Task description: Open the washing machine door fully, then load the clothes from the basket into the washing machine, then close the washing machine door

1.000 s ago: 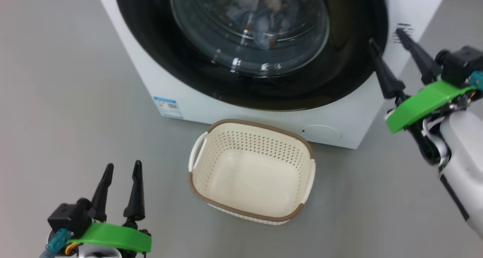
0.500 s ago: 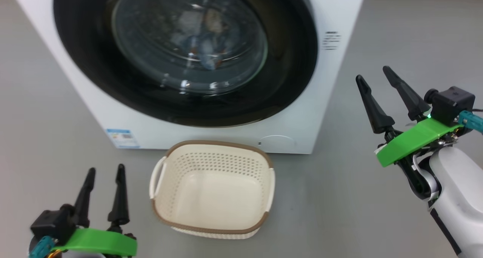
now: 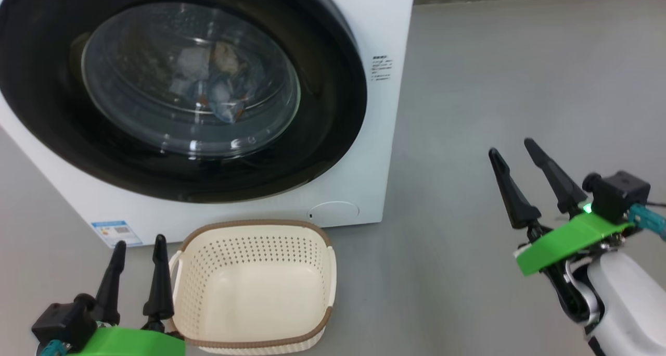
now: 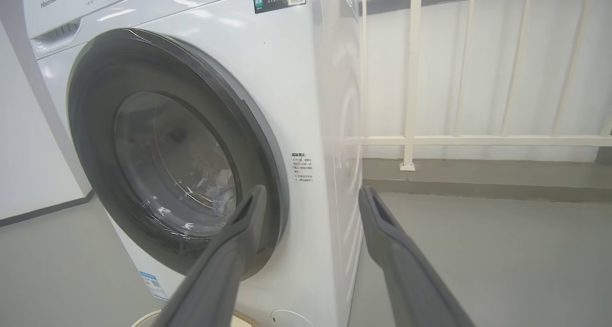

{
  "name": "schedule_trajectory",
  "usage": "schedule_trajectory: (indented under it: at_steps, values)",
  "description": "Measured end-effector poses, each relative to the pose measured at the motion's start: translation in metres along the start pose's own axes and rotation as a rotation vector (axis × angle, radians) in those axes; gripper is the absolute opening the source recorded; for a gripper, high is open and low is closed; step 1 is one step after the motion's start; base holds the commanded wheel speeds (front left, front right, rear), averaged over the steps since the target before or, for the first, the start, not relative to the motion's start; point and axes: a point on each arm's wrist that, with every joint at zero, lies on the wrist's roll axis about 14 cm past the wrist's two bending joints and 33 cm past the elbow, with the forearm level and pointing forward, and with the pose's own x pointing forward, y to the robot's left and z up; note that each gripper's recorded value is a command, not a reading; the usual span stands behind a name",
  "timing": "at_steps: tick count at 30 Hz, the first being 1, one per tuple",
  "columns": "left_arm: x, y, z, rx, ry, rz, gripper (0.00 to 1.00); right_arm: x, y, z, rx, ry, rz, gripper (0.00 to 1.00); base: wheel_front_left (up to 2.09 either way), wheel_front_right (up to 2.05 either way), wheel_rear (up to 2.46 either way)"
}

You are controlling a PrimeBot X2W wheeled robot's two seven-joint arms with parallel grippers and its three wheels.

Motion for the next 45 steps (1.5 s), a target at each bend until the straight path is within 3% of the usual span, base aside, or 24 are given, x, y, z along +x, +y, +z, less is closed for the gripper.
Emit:
schedule_trajectory:
  at_steps: [11, 45]
  values:
    - [-0.002, -0.012, 0.004, -0.004, -0.008, -0.039, 1.00, -0.034, -0.015, -0.008, 0.020, 0.006, -0.089, 1.00, 0.00, 0.00, 0.00]
    - [-0.005, -0.009, 0.011, 0.020, -0.022, -0.025, 1.00, -0.035, -0.012, -0.015, 0.041, 0.015, -0.097, 1.00, 0.00, 0.00, 0.00]
